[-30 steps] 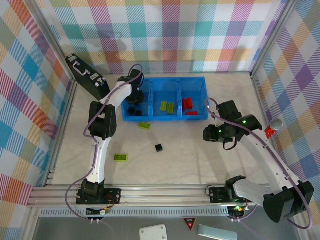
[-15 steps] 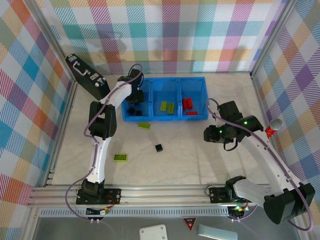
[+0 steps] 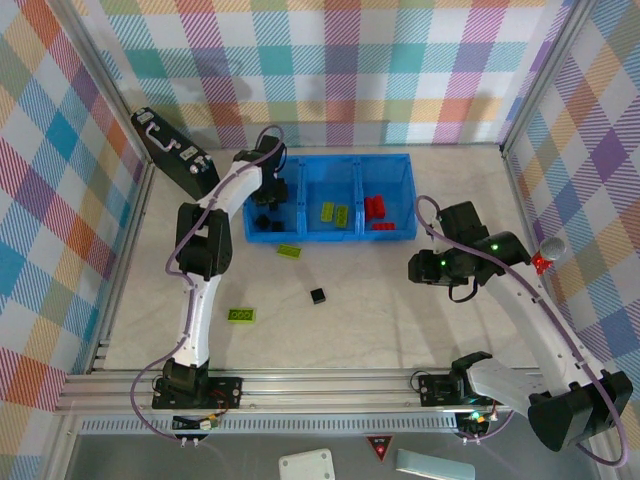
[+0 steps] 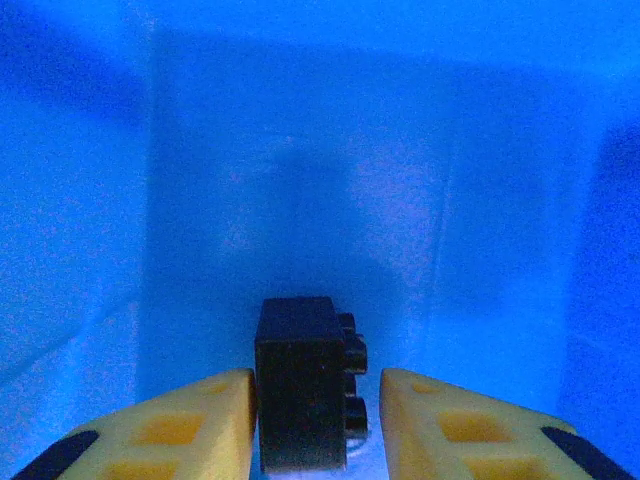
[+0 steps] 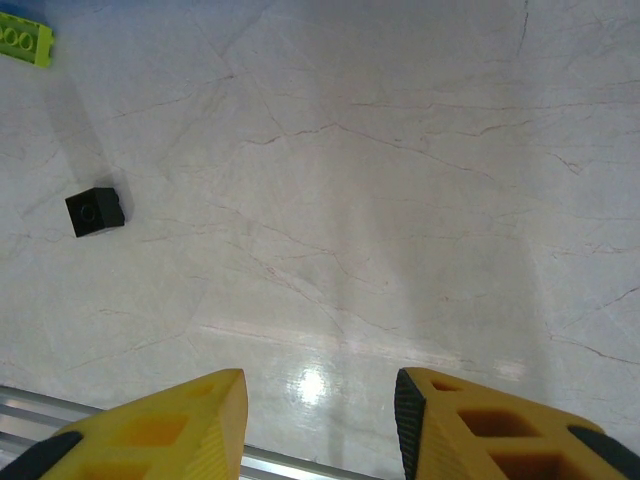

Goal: Sort the legos into containers by color
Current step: Place the lego in the container, then pick up the lego from the center of the table.

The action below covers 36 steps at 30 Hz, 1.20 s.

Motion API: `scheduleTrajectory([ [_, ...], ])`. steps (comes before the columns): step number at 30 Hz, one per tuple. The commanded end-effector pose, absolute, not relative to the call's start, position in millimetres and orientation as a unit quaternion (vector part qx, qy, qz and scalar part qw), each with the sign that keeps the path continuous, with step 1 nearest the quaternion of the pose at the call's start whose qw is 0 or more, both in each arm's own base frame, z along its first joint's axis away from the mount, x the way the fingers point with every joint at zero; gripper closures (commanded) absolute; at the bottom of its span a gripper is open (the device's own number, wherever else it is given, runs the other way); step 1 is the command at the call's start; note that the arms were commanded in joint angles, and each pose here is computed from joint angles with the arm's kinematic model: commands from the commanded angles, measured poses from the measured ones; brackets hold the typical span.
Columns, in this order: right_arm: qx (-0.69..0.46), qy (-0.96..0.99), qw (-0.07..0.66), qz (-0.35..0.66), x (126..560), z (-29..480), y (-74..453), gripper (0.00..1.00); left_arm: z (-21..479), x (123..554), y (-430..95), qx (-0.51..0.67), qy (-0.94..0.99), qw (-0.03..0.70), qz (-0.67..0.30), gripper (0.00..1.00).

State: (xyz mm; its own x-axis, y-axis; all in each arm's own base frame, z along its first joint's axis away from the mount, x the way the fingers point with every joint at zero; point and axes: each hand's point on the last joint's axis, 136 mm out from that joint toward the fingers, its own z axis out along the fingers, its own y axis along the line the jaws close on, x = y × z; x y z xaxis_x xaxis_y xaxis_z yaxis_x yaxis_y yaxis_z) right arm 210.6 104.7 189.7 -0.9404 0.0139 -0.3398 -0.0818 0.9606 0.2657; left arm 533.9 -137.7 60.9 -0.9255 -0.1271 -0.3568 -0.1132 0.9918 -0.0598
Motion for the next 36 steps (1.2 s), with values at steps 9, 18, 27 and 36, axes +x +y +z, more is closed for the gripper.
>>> scheduleTrajectory([
  [9,-0.018,0.970,0.177,0.165,215,200,114,0.55,142,510,-133,-0.060,0.972,0.223,-0.047,0.63],
  [18,-0.020,0.969,0.170,0.176,220,196,123,0.55,160,470,-127,-0.066,0.971,0.221,-0.060,0.63],
  [27,-0.025,0.970,0.159,0.180,223,187,131,0.55,157,415,-137,-0.073,0.972,0.208,-0.083,0.62],
  [36,-0.031,0.973,0.148,0.176,224,179,138,0.55,132,360,-161,-0.059,0.980,0.171,-0.081,0.60],
])
